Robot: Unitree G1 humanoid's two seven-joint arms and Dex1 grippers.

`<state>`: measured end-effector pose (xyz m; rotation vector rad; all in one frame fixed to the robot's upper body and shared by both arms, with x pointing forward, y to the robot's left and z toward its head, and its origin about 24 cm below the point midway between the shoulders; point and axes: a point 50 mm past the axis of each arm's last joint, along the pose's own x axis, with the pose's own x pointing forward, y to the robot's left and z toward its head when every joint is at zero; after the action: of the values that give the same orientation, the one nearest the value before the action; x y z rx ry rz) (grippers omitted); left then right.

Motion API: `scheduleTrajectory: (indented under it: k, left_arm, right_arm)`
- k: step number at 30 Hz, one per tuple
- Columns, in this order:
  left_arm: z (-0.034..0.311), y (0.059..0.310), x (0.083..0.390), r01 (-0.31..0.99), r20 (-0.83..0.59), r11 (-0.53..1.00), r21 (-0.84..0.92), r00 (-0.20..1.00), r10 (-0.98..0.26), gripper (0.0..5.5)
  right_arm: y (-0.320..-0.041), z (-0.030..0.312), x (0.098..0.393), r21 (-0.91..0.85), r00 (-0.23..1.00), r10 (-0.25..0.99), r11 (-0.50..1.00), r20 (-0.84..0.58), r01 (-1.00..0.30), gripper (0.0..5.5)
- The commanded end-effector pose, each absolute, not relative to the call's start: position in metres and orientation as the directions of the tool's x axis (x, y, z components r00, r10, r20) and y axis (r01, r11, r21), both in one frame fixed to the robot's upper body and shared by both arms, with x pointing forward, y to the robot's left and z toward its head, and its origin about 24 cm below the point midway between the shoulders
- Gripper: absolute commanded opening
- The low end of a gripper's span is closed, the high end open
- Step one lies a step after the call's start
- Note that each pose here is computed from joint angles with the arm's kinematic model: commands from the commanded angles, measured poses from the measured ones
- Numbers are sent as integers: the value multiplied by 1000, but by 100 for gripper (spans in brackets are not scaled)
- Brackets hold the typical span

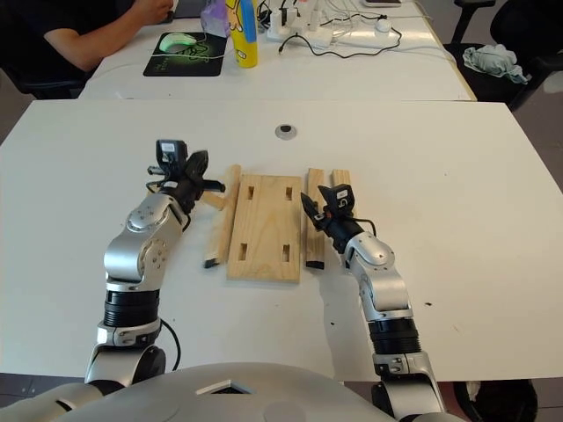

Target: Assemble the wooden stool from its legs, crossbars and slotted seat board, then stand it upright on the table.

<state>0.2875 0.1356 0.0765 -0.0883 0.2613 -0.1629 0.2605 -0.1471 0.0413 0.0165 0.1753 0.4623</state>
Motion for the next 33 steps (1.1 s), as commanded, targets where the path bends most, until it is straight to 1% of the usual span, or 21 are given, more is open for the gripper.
scheduleTrajectory:
  k: [1, 4, 6, 7, 8, 9, 11, 14, 15, 16, 19, 22, 24, 26, 29, 33]
  left_arm:
    - [103, 124, 294, 197, -105, 974, -107, 972, -208, 4]
    - [136, 122, 295, 204, 78, 976, -78, 977, -198, 4]
    - [153, 126, 293, 183, 184, 982, -50, 968, -171, 4]
    - [163, 130, 291, 152, 243, 988, -30, 960, -140, 4]
    - [169, 135, 289, 126, 281, 992, -12, 952, -118, 4]
    - [170, 139, 287, 107, 284, 994, 10, 953, -105, 4]
    - [158, 145, 286, 111, 200, 992, 54, 972, -120, 4]
    - [123, 153, 274, 204, -25, 972, 116, 979, -202, 4]
    - [113, 155, 267, 248, -95, 960, 130, 967, -237, 21]
    - [108, 157, 262, 275, -135, 953, 124, 956, -259, 27]
    - [99, 157, 242, 347, -247, 930, 122, 918, -311, 73]
    - [98, 152, 231, 384, -304, 918, 100, 890, -339, 110]
    - [95, 146, 225, 397, -340, 918, 9, 864, -371, 141]
    - [91, 147, 221, 390, -384, 920, -35, 845, -373, 166]
    - [89, 151, 218, 367, -417, 930, -40, 839, -349, 217]
    - [88, 147, 213, 370, -450, 929, 2, 830, -329, 275]
  right_arm:
    - [-147, 42, 263, 49, 877, 450, 892, -166, -449, 231]
    - [-145, 41, 263, 53, 876, 452, 892, -168, -450, 231]
    - [-145, 40, 262, 55, 877, 450, 892, -169, -448, 231]
    - [-145, 39, 261, 57, 877, 450, 893, -169, -447, 231]
    - [-144, 39, 261, 59, 877, 450, 893, -170, -447, 231]
    - [-143, 38, 260, 60, 876, 451, 892, -171, -447, 231]
    - [-144, 37, 258, 62, 881, 441, 897, -171, -437, 231]
    - [-147, 35, 255, 66, 890, 421, 907, -174, -416, 231]
    - [-149, 33, 254, 66, 893, 412, 911, -178, -407, 231]
    - [-150, 32, 251, 66, 896, 404, 915, -182, -399, 231]
    - [-151, 31, 248, 67, 900, 394, 919, -186, -388, 231]
    - [-151, 30, 246, 69, 904, 385, 923, -186, -379, 231]
    - [-150, 30, 246, 71, 905, 382, 924, -186, -376, 231]
    - [-149, 31, 245, 72, 905, 384, 923, -184, -377, 231]
    - [-149, 32, 243, 72, 911, 372, 928, -179, -365, 231]
    - [-147, 33, 241, 82, 915, 365, 931, -174, -356, 231]
